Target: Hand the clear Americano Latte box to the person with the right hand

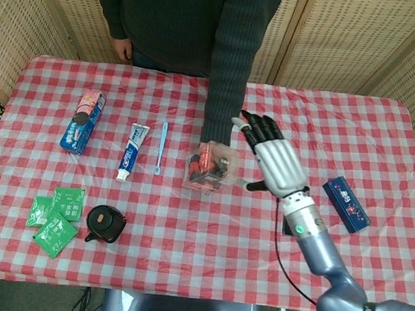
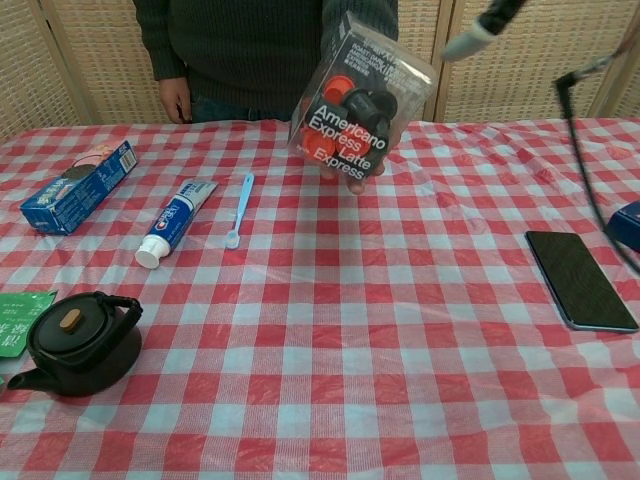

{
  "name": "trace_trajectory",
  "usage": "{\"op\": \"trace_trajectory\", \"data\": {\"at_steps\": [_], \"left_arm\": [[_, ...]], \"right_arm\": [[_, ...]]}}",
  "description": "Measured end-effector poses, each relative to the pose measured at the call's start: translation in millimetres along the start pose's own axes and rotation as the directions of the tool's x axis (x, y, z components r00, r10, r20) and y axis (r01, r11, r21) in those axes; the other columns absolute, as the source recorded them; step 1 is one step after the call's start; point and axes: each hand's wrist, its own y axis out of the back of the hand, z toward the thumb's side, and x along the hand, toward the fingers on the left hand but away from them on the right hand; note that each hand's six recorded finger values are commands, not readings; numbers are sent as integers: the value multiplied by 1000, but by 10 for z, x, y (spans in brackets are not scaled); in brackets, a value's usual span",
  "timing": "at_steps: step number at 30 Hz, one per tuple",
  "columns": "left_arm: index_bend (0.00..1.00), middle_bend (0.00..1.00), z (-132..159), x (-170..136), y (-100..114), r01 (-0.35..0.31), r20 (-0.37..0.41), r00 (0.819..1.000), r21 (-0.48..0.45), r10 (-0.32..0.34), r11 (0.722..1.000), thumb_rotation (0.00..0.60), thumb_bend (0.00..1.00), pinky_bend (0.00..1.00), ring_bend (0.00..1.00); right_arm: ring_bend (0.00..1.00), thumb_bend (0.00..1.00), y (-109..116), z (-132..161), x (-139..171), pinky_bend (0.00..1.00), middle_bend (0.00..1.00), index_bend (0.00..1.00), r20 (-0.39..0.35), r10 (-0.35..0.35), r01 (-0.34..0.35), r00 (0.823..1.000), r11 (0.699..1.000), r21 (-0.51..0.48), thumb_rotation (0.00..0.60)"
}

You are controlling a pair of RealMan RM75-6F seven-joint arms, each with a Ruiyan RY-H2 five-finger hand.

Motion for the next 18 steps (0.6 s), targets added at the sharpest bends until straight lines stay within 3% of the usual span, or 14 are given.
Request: {"op": "trace_trajectory", "data": {"at_steps": [6,18], "left_arm": [[0,0,23,-73,25,-11,18,1000,-9,11,1000,600,0,0,0],[0,0,51,-280,78,-35,49,998,-29,36,999,600,0,0,0]], "right_arm": [[0,0,217,-488,543,0,0,0,60,-6,2,998,998,62,600],[0,0,1,-1377,1698,0,0,0,168,5,-49,986,966,256,600]]}}
